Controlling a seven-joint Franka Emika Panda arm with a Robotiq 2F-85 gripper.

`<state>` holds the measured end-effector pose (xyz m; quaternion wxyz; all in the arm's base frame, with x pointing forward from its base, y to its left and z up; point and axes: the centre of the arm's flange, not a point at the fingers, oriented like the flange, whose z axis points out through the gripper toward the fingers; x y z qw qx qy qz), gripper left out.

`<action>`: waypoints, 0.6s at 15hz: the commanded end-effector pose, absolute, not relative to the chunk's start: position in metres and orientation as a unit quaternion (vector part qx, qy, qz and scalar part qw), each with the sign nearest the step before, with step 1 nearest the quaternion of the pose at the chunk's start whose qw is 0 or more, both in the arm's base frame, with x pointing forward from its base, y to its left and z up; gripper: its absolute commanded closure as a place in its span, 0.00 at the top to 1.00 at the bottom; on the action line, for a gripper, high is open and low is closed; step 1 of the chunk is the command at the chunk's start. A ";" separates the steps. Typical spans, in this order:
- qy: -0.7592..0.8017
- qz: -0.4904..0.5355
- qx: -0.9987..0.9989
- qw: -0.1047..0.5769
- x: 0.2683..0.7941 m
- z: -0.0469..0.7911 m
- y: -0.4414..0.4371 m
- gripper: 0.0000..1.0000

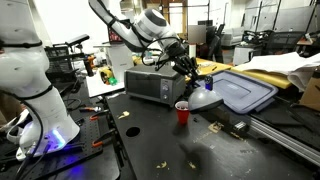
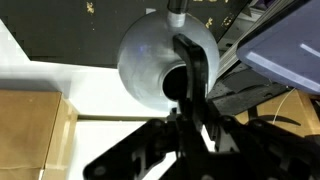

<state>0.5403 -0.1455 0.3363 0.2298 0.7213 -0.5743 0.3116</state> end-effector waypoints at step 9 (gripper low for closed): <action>-0.543 0.369 0.703 0.272 0.509 0.324 -0.117 0.05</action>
